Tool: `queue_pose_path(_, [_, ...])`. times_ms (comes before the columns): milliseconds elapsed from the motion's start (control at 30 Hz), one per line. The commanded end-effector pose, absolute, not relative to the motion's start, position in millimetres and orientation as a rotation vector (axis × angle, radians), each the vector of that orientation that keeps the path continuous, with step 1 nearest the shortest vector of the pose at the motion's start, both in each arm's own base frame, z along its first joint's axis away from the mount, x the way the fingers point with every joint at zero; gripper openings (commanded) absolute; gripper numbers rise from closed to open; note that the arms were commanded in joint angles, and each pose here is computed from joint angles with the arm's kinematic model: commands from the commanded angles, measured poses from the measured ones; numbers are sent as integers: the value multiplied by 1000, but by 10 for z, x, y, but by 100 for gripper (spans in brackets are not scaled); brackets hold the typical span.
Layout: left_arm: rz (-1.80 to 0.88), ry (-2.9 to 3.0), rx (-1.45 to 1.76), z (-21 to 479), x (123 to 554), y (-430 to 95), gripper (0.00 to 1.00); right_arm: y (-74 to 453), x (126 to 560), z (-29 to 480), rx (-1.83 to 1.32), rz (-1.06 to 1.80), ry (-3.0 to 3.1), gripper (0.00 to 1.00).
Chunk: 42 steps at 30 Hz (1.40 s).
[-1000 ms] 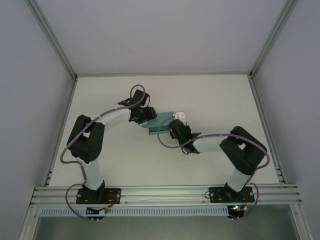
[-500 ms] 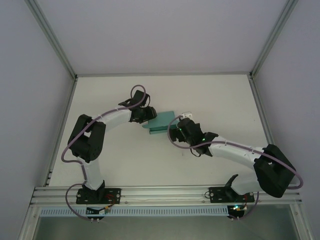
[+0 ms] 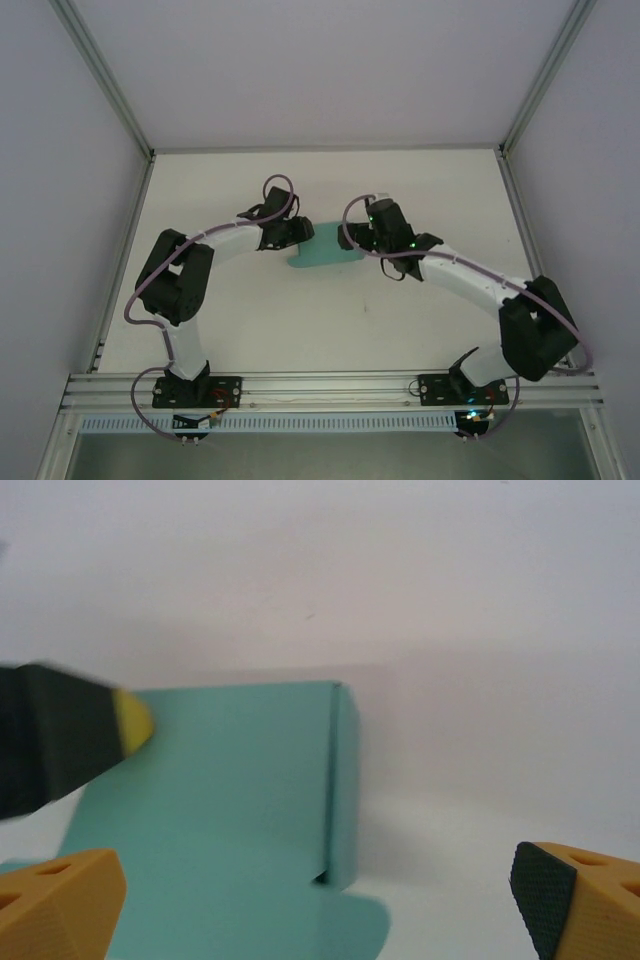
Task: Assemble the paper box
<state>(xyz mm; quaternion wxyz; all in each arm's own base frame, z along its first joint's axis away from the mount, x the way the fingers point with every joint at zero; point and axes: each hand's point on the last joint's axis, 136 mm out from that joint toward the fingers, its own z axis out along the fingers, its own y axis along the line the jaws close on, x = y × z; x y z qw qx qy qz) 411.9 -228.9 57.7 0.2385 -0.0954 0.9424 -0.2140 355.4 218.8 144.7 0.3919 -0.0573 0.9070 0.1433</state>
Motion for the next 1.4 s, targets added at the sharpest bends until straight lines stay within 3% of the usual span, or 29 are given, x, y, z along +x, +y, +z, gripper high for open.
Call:
queue_pose_path(0, [-432,2737,-273,36,3791,-2056,42,2112,3722,1419,-28,418,2310,100])
queue_pose_path(100, [-413,2698,-266,-21,3790,-2018,32,2123,3752,1253,-20,444,2364,100])
queue_pose_path(300, [-448,2640,-192,-70,3742,-2047,31,2236,3707,979,-20,554,2445,100])
queue_pose_path(400, [-457,2656,-181,-127,3734,-2087,31,2331,3679,805,-35,604,2507,95])
queue_pose_path(533, [-478,2659,-187,-132,3735,-2114,31,2411,3659,570,-50,639,2575,84])
queue_pose_path(667, [-503,2649,-176,-49,3732,-2139,32,2409,3618,392,-24,653,2620,57])
queue_pose_path(700, [-515,2644,-169,-12,3734,-2155,32,2397,3601,361,-22,648,2628,55])
queue_pose_path(867, [-698,2584,-136,284,3731,-2354,36,2398,3508,268,-3,689,2640,54])
queue_pose_path(967, [-820,2554,-124,381,3712,-2484,38,2436,3509,283,-6,721,2629,48])
queue_pose_path(1200, [-855,2578,-113,443,3636,-2501,42,2489,3537,299,3,755,2623,48])
queue_pose_path(1367, [-881,2587,-177,353,3644,-2464,36,2498,3538,406,-26,770,2587,50])
